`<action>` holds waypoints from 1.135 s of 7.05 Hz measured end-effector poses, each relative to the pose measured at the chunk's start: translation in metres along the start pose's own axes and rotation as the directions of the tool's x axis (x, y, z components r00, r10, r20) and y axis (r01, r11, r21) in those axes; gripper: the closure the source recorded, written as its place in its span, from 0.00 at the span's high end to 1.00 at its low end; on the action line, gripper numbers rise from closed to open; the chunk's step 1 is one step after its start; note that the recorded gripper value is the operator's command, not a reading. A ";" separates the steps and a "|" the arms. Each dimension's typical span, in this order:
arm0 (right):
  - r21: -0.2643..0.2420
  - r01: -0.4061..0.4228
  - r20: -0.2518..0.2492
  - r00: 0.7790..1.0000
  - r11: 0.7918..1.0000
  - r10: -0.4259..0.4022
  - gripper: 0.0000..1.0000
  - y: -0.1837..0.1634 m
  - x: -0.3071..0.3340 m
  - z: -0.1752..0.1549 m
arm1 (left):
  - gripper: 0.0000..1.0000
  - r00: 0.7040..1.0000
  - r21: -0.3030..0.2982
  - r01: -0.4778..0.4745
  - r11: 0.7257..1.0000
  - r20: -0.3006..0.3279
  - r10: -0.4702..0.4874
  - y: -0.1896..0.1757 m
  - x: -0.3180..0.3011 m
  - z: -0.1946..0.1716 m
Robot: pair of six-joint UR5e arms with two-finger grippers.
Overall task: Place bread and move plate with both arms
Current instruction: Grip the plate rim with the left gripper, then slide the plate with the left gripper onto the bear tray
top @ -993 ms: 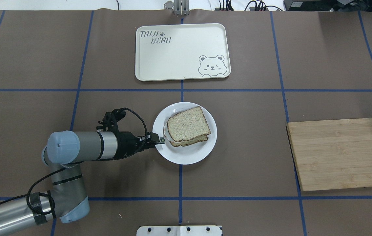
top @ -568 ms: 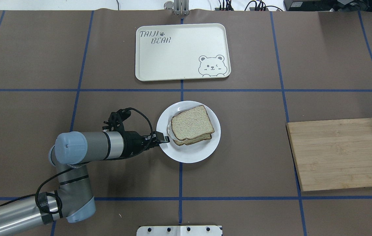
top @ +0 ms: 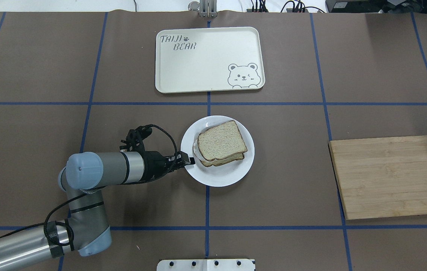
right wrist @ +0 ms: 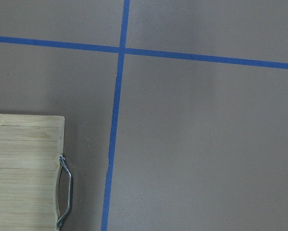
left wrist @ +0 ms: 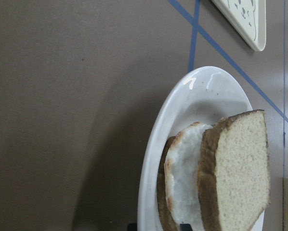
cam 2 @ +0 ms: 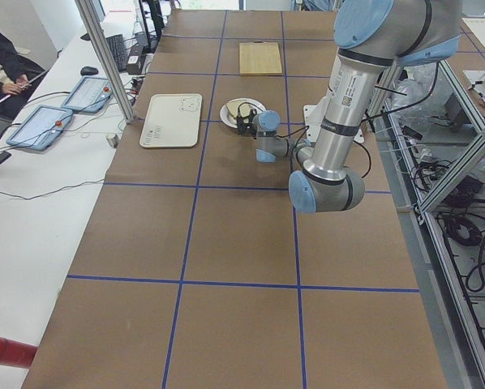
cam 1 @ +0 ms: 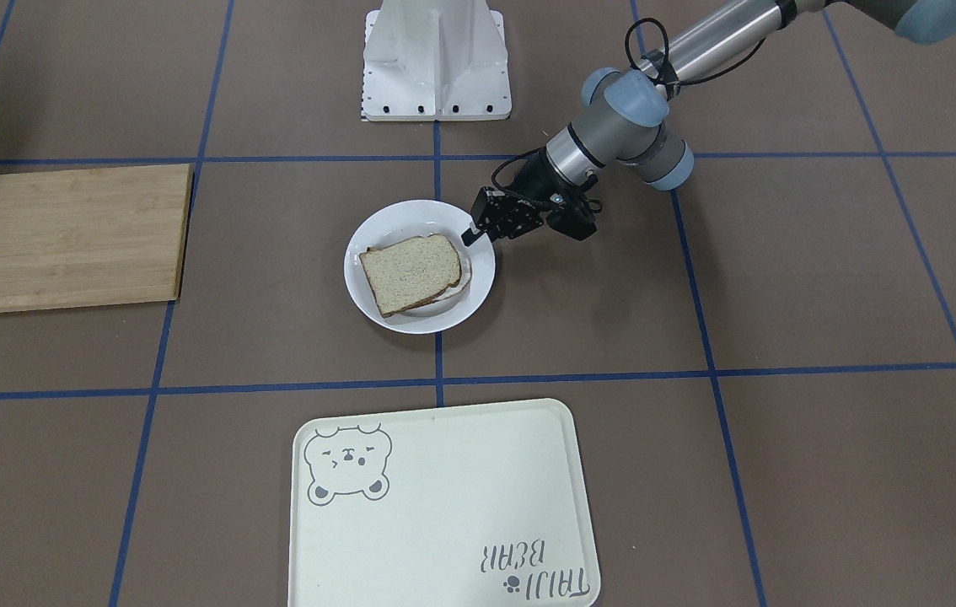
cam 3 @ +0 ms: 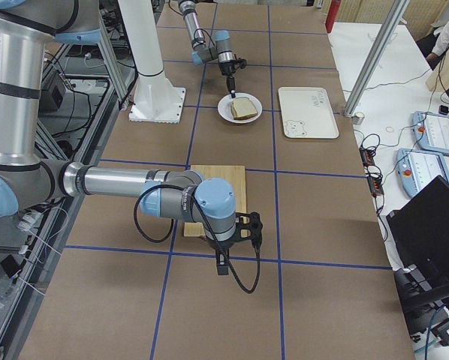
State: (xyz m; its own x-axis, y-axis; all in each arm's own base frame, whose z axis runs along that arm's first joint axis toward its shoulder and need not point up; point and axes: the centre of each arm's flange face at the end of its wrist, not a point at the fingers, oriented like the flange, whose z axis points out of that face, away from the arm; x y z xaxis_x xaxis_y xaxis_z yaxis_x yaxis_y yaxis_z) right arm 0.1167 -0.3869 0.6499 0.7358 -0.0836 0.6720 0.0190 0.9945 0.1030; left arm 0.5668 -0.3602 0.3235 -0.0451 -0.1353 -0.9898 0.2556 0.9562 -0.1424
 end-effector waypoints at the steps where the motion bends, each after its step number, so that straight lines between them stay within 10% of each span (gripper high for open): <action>1: 0.000 0.000 0.000 1.000 1.000 0.000 1.00 0.000 0.000 0.000 | 0.00 1.000 -0.003 0.006 1.000 -0.014 -0.006 0.001 0.001 -0.001; 5: -0.001 0.000 0.000 1.000 1.000 0.000 1.00 0.000 0.000 0.000 | 0.00 0.966 -0.026 0.178 0.984 -0.184 -0.180 0.002 0.023 -0.017; 8: -0.001 0.000 0.000 1.000 1.000 0.000 1.00 0.001 0.000 0.000 | 0.00 0.904 0.108 0.354 0.929 -0.293 -0.311 -0.050 0.052 -0.024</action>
State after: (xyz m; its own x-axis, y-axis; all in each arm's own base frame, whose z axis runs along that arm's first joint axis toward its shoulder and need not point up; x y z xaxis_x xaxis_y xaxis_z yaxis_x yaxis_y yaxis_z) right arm 0.1166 -0.3862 0.6504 0.7357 -0.0832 0.6722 0.0194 0.9946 0.1019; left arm 0.5287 -0.4088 0.2796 -0.4032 -0.3433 -0.8483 0.3262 0.8121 -0.4838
